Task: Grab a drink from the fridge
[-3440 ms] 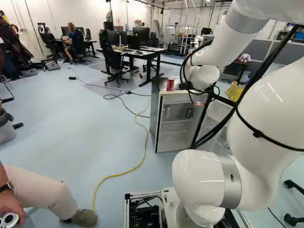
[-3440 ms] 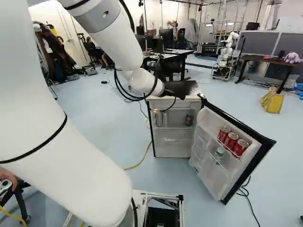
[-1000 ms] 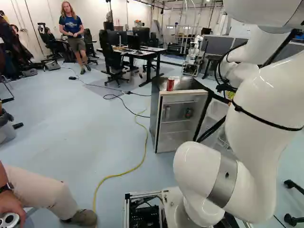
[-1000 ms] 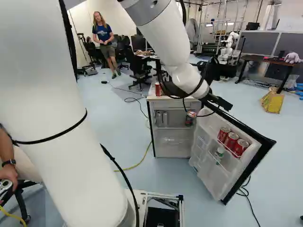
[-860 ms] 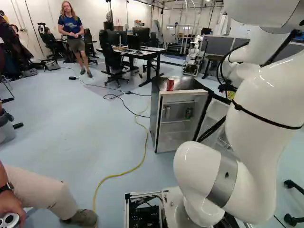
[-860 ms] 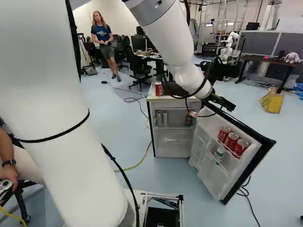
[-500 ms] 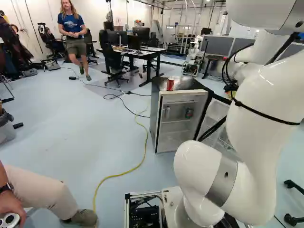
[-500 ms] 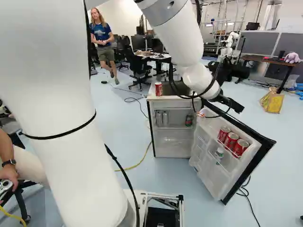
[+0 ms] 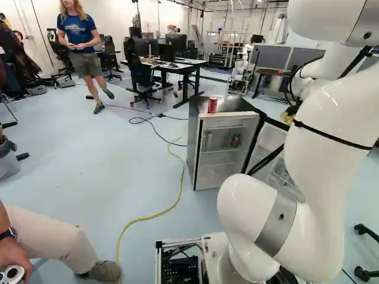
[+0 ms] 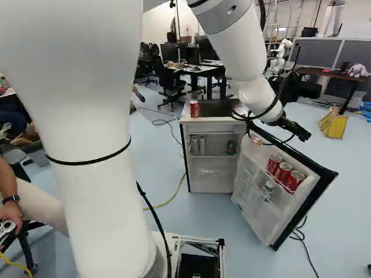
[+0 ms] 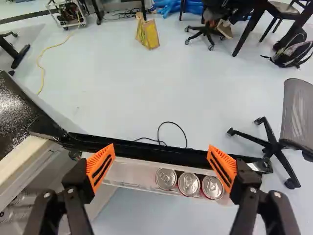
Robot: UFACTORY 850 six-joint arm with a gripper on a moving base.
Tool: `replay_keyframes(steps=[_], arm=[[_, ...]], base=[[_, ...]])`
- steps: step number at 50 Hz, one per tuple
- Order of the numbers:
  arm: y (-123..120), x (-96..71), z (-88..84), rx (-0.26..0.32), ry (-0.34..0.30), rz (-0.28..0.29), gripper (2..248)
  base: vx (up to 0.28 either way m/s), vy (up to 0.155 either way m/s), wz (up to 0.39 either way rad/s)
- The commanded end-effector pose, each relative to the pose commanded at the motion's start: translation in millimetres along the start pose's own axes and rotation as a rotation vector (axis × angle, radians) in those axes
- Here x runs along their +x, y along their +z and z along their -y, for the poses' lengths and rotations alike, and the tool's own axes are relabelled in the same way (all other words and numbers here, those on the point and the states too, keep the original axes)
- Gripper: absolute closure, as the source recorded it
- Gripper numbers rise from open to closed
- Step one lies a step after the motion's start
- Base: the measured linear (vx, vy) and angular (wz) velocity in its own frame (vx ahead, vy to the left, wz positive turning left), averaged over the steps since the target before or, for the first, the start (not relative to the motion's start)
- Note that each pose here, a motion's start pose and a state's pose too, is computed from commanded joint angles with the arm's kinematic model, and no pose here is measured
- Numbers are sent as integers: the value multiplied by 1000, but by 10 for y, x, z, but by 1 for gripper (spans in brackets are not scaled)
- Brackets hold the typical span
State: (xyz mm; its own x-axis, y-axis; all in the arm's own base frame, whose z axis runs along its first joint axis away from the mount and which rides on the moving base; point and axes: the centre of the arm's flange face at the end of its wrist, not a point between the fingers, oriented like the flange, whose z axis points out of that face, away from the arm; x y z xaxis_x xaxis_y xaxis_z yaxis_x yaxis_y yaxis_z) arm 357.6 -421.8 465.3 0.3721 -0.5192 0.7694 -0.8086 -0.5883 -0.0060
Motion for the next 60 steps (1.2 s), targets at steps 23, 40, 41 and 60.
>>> replay_keyframes(steps=[23, 40, 41, 60], arm=[[304, 189, -194, -16, 27, 27, 3], [565, 333, -280, -13, 40, 58, 3], [582, 342, -283, -12, 41, 60, 3], [902, 507, -325, 3, 50, 101, 3]], base=[[0, 0, 0], [0, 0, 0], [0, 0, 0], [0, 0, 0]])
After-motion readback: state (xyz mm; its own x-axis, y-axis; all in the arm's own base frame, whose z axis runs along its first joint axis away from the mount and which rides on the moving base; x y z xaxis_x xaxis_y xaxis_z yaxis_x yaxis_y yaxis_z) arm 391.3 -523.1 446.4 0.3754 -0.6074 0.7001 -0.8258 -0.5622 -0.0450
